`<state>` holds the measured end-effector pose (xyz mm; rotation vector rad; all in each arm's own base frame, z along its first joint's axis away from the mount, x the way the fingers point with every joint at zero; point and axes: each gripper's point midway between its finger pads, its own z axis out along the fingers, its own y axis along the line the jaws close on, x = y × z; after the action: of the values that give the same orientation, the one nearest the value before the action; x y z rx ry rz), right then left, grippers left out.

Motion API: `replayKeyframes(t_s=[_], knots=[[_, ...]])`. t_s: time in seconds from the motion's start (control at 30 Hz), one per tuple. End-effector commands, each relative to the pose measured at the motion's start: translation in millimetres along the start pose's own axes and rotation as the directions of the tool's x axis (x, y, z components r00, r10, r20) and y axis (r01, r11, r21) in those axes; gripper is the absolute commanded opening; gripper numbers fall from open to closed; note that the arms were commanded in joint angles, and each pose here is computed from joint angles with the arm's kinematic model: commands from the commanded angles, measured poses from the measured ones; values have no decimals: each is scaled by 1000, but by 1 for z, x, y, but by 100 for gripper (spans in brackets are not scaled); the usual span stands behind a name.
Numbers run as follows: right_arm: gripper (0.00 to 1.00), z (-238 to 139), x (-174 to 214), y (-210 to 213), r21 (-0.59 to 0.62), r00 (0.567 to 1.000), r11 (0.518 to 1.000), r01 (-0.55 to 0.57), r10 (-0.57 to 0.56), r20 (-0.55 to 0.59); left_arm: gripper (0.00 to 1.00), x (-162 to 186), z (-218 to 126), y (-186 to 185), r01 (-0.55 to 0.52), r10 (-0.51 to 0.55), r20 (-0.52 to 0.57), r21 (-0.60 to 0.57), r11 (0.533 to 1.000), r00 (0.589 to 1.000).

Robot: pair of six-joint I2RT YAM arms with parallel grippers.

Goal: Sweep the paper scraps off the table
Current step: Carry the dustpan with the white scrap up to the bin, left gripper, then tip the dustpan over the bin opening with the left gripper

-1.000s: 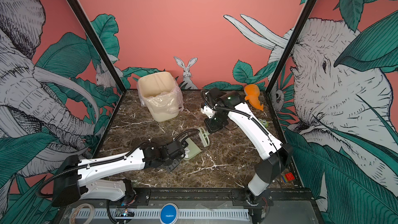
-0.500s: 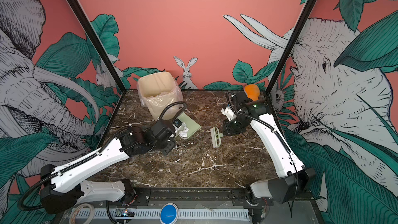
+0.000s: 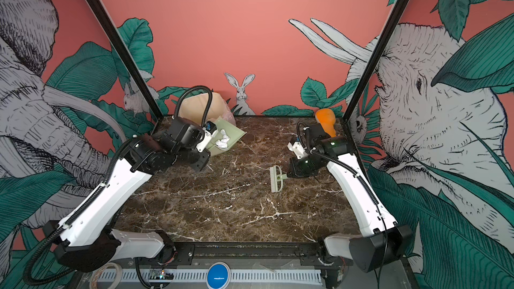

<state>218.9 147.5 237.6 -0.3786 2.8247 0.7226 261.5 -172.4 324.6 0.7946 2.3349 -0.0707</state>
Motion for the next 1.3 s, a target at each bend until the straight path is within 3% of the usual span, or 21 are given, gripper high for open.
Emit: replayKeyframes(t_s=[0.0, 0.33, 0.47, 0.63, 0.9, 1.17, 1.27], knots=[[0, -4, 5, 3, -20, 1000, 1000, 11, -11, 12, 4, -2, -7, 21, 8, -8, -8, 14, 1000, 1000], [0, -3, 15, 0, -8, 1000, 1000, 17, -17, -7, 4, -13, 10, 94, 89, -92, -28, -95, 992, 995], [0, -1, 17, -2, -10, 1000, 1000, 19, -19, -18, 4, -13, 17, 121, 42, -59, -78, -210, 977, 995], [0, 1, 20, -1, -21, 999, 1000, 17, -17, -27, 3, -7, 25, 157, -76, -1, -202, -374, 924, 979], [0, 3, 24, -3, -21, 999, 1000, 20, -21, -43, 3, -22, 31, 190, -145, 31, -248, -457, 877, 968], [0, 8, 27, -5, -25, 998, 1000, 11, -13, -58, 3, -26, 28, 218, -331, 126, -371, -563, 758, 920], [0, 7, 27, -4, -28, 998, 999, 15, -17, -65, 3, -33, 27, 223, -410, 171, -418, -593, 693, 892]])
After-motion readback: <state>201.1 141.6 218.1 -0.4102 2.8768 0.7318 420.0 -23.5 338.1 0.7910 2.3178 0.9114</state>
